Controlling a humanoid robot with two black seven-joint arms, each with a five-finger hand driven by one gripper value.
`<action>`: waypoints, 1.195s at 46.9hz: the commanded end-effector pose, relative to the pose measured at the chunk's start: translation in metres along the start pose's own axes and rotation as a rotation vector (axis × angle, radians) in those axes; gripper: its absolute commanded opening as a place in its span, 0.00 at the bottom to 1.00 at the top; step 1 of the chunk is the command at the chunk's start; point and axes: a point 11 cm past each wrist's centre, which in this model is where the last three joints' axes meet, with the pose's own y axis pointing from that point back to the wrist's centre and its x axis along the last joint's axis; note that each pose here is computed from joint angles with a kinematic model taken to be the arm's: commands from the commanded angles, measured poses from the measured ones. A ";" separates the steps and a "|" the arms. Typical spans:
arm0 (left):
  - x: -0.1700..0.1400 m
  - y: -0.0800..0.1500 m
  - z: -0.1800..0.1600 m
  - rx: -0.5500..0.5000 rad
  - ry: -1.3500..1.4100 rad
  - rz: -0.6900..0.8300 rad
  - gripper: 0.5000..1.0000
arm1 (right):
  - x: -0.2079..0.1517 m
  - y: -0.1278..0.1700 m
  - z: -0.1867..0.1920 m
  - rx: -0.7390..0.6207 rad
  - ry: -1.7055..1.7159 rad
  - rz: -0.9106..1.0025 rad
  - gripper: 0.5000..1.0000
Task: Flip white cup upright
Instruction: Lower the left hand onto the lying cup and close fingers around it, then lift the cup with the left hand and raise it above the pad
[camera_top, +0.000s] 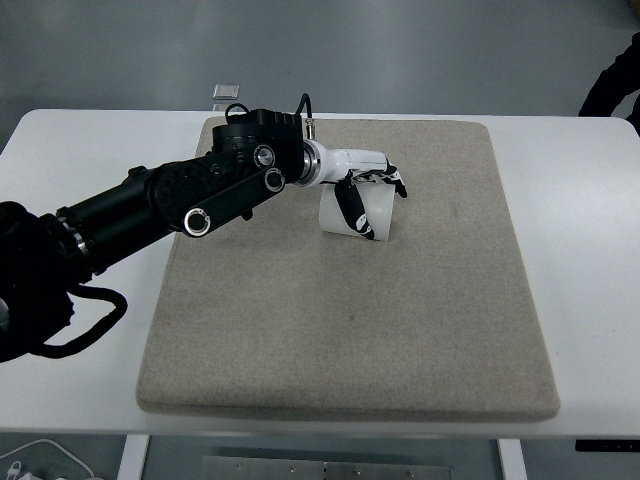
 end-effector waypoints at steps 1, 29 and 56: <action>0.009 0.002 -0.001 -0.006 0.023 0.019 0.50 | 0.000 0.000 0.000 0.000 0.000 0.000 0.86; 0.064 0.029 0.007 -0.120 0.255 0.125 0.47 | 0.000 0.000 0.000 0.000 0.000 0.000 0.86; 0.132 0.091 -0.032 -0.272 0.613 0.290 0.44 | 0.000 0.000 0.000 0.000 0.000 0.000 0.86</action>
